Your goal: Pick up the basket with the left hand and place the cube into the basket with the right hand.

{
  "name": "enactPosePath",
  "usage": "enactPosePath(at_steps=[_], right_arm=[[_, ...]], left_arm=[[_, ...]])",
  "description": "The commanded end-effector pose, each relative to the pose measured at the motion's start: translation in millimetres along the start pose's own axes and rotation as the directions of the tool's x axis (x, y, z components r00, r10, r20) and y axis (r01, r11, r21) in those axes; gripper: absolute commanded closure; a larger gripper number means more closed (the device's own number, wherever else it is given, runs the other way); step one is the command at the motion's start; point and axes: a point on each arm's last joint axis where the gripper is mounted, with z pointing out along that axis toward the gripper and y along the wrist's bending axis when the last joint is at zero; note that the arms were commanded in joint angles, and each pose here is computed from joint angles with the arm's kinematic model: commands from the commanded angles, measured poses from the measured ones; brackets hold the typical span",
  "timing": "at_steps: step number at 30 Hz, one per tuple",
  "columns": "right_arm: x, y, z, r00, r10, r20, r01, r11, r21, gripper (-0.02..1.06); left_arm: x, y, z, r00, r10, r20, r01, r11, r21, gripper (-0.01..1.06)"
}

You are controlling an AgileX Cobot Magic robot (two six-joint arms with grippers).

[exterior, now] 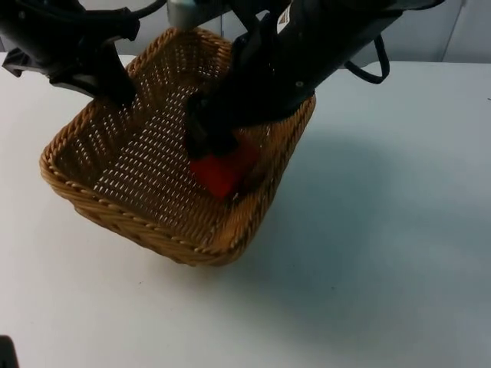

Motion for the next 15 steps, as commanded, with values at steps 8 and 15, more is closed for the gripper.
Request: enactPosePath(at_steps=[8,15], right_arm=[[-26,-41,-52,0.992,-0.088,0.091,0.074,0.987,0.146,0.59],[-40,-92,-161,0.956,-0.016,0.292,-0.074,0.953,0.294,1.05]], left_arm=[[-11,-3,-8,0.995,-0.009,0.097,0.011,1.0,-0.022,1.05],[-15,0,-8,0.99,-0.007,0.139,0.014,0.999,-0.051,1.05]])
